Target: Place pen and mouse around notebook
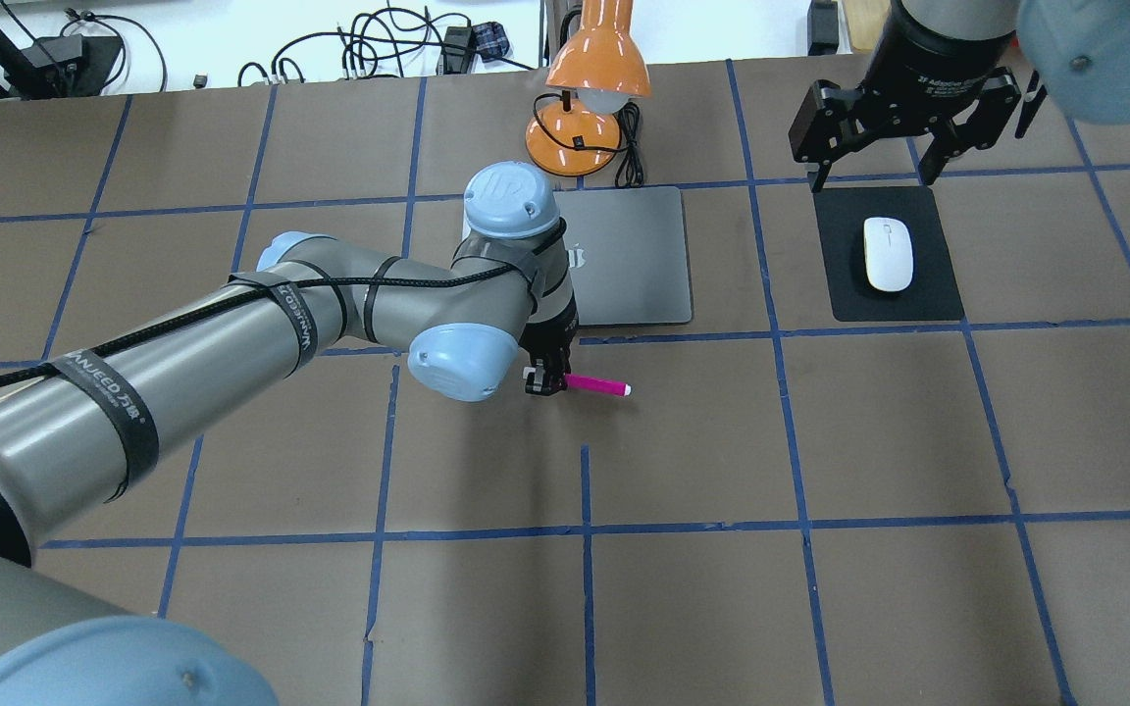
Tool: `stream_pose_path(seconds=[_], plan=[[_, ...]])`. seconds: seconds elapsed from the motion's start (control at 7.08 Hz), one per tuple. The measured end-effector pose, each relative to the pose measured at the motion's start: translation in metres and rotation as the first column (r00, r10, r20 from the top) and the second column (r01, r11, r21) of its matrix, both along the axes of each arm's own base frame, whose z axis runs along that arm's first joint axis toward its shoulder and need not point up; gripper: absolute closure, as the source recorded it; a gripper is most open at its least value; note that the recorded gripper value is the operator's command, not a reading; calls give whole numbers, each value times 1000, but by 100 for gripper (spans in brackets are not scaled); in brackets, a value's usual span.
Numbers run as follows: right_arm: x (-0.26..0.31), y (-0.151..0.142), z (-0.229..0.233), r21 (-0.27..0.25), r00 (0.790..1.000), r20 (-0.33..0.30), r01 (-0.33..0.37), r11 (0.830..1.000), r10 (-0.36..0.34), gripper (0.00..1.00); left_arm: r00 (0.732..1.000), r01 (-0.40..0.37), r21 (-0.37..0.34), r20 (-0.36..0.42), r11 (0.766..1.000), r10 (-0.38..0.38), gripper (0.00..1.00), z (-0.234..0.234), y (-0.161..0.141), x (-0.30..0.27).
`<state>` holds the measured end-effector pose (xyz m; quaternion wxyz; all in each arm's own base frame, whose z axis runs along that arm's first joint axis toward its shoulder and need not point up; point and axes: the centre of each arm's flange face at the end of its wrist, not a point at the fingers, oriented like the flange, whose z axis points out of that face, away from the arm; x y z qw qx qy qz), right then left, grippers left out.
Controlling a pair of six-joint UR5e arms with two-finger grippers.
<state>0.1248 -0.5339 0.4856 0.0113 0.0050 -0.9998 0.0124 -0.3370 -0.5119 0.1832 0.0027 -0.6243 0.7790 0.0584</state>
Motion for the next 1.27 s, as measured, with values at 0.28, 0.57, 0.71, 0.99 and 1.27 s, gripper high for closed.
stream_pose_path(seconds=[0.28, 0.57, 0.71, 0.99, 1.27], plan=[[0, 0, 0, -2, 1000, -1, -1, 1000, 1, 0, 1000, -6, 2, -1, 1000, 6, 4, -1, 1, -1], [0, 0, 0, -1, 1000, -1, -1, 1000, 1, 0, 1000, -2, 4, 0, 1000, 2, 0, 0, 1, -1], [0, 0, 0, -1, 1000, -1, -1, 1000, 1, 0, 1000, 23, -3, -6, 1000, -23, 0, 4, 0, 0], [0, 1, 1, -2, 1000, 3, 6, 1000, -6, 0, 976, 216, -58, -25, 975, -218, 0, 28, -9, 11], [1, 2, 2, -4, 1000, 12, 14, 1000, -14, 0, 899, 431, -132, -16, 893, -437, 0, 59, -22, 37]])
